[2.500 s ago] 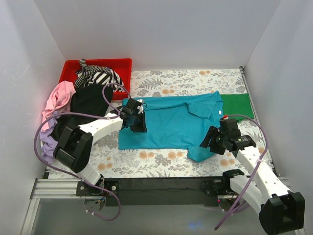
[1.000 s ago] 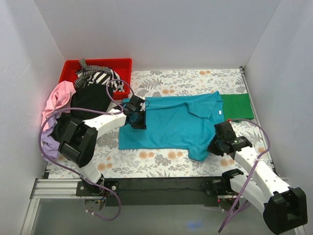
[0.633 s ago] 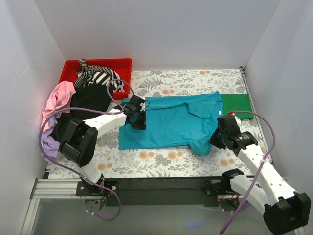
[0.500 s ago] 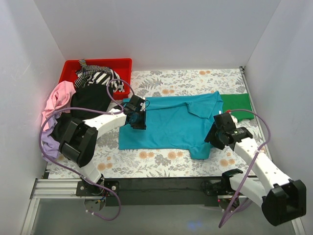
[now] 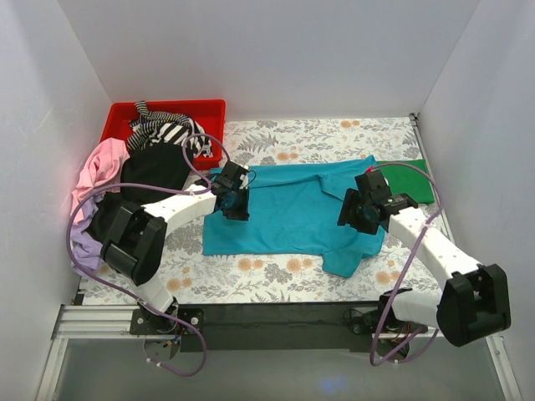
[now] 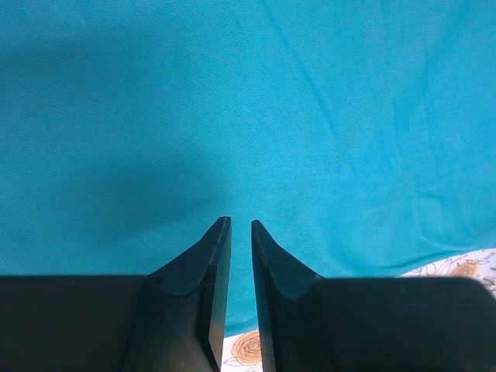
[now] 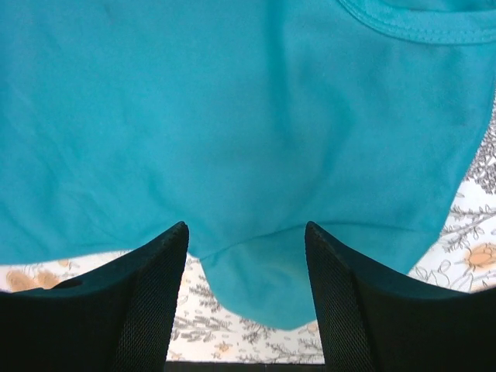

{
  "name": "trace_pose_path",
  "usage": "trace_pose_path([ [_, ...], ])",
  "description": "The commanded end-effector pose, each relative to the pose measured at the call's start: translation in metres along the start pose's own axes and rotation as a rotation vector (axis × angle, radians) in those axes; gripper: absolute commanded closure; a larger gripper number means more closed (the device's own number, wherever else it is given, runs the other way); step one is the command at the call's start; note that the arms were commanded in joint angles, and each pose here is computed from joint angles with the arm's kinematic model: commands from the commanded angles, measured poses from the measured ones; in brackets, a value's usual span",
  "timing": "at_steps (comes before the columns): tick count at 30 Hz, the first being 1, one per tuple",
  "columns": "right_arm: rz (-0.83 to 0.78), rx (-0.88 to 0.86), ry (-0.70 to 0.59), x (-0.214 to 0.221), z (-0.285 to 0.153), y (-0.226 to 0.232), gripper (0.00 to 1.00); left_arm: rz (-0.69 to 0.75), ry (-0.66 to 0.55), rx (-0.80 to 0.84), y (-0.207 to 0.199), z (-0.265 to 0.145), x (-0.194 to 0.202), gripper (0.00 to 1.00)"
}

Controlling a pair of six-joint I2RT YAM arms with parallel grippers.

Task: Fold and stack the t-shirts
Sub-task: Fold the tshirt

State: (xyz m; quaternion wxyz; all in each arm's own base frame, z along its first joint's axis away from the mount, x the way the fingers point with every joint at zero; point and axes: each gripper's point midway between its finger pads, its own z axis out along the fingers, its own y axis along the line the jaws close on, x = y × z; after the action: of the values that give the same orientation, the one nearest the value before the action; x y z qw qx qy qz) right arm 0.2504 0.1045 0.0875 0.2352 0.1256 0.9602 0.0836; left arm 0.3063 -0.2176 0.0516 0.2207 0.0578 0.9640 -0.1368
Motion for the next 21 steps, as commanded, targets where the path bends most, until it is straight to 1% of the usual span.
trace_pose_path([
  [1, -0.014, -0.044, -0.019, 0.004, -0.024, 0.001, 0.32, 0.021, -0.055, -0.029, 0.002, -0.011, -0.017, 0.85],
  [2, 0.002, -0.043, -0.034, 0.006, -0.031, -0.002, 0.32, 0.019, -0.055, -0.033, 0.003, -0.011, -0.017, 0.85],
  [4, 0.014, -0.015, 0.01, 0.026, -0.032, -0.014, 0.32, 0.018, -0.05, -0.034, 0.004, -0.01, -0.016, 0.85],
  [5, 0.038, -0.032, 0.01, 0.03, -0.036, -0.014, 0.33, 0.019, -0.049, -0.034, 0.003, -0.01, -0.016, 0.85],
  [8, 0.084, -0.082, 0.08, 0.058, -0.037, -0.014, 0.36, 0.019, -0.04, -0.034, 0.003, -0.008, -0.014, 0.85],
  [12, 0.133, -0.085, 0.107, 0.079, -0.041, -0.02, 0.38, 0.021, -0.041, -0.032, 0.003, -0.008, -0.015, 0.85],
  [21, 0.183, -0.011, 0.207, 0.125, -0.04, -0.044, 0.39, 0.023, -0.038, -0.049, 0.006, -0.008, -0.014, 0.85],
])
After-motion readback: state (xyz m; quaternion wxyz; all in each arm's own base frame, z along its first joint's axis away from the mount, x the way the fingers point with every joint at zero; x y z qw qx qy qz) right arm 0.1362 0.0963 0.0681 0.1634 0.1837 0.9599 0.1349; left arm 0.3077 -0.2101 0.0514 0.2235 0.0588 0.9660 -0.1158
